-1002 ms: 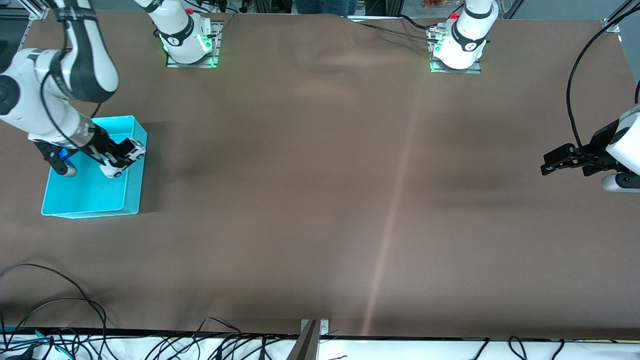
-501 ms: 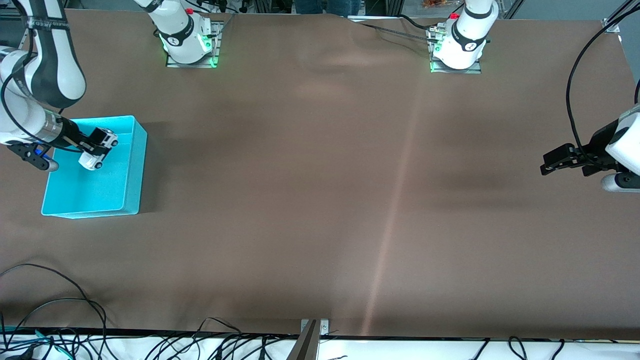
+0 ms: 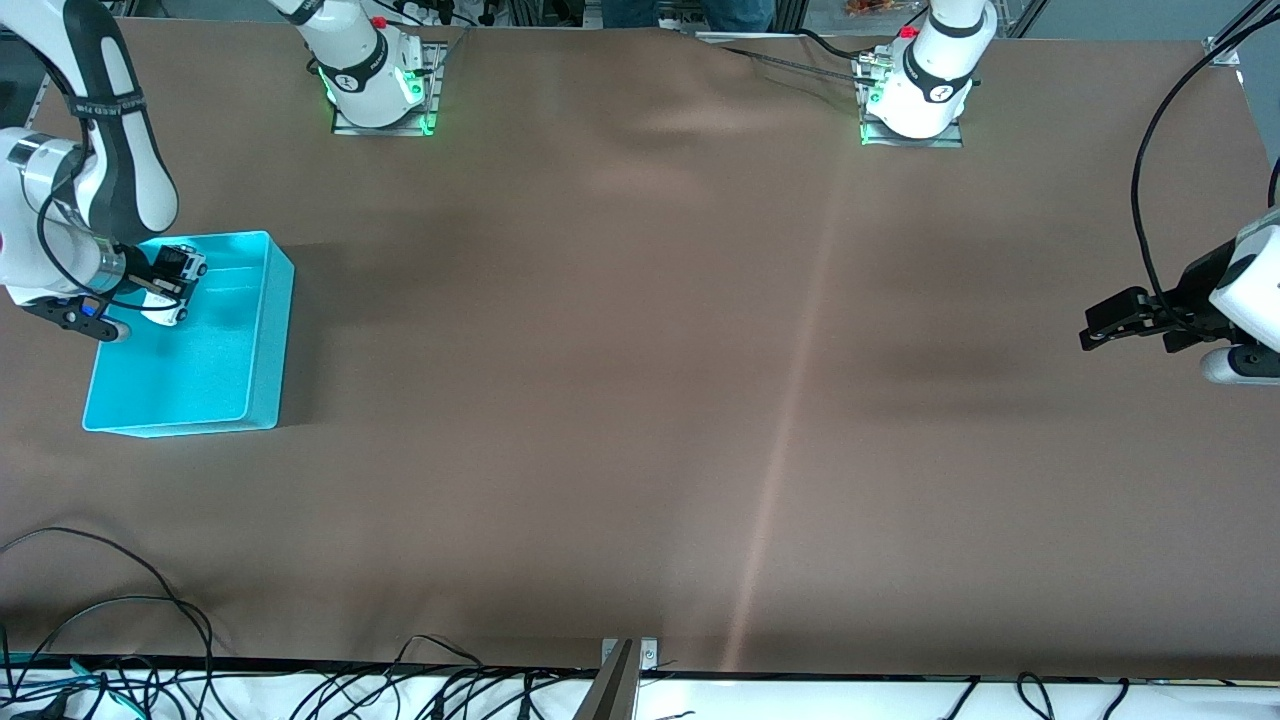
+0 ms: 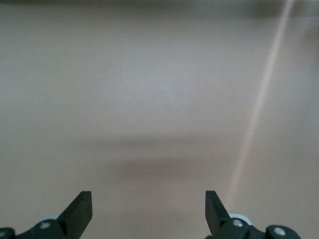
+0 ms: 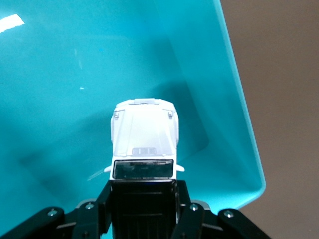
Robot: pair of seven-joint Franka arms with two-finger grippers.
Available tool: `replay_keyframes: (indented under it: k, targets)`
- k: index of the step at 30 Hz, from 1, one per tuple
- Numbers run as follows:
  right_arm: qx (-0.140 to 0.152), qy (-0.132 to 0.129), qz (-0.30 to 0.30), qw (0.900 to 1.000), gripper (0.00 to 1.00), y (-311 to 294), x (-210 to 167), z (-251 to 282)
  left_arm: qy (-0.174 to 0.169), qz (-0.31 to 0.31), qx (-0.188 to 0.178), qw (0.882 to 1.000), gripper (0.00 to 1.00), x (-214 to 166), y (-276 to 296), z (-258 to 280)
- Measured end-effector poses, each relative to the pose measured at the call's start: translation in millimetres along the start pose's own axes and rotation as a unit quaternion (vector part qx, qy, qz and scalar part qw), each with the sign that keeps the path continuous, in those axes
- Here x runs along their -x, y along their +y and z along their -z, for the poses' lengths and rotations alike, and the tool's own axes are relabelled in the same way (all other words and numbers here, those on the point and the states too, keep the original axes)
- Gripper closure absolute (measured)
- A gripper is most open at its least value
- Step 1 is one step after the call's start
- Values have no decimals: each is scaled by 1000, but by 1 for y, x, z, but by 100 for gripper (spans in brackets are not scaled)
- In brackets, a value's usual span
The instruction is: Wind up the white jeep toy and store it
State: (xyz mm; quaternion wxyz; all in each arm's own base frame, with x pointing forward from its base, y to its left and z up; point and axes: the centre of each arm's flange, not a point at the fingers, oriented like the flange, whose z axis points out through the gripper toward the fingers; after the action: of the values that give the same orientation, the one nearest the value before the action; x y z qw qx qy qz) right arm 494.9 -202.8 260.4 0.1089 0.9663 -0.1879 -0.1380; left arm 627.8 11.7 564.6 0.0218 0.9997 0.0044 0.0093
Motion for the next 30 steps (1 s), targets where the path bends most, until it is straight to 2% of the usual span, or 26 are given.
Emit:
replay_keyframes:
  k: [10, 16, 18, 23, 24, 25, 27, 30]
  targets:
    - [5, 0, 2, 1000, 48, 5, -10, -59, 0, 0, 0, 1000, 0, 0, 1, 0]
    - [7, 0, 4, 1000, 48, 2, -11, -65, 0, -1, 0, 1000, 0, 0, 1, 0]
    - [7, -1, 5, 1000, 42, 2, -11, -67, 0, -1, 0, 1000, 0, 0, 1, 0]
    - [8, -3, -3, 1000, 20, 1, -11, -69, 0, -1, 0, 1000, 0, 0, 1, 0]
    - [7, -1, -5, 1000, 11, 0, -11, -67, 0, -1, 0, 1000, 0, 0, 1, 0]
    - [7, 1, -7, 1000, 11, 0, -11, -65, 0, -1, 0, 1000, 0, 0, 1, 0]
    - [5, 8, -15, 1000, 2, -1, -13, -57, 0, -1, 0, 1000, 0, 0, 1, 0]
    - [0, 16, -31, 999, 0, -6, -13, -37, 0, -1, 0, 1000, 0, 0, 1, 0]
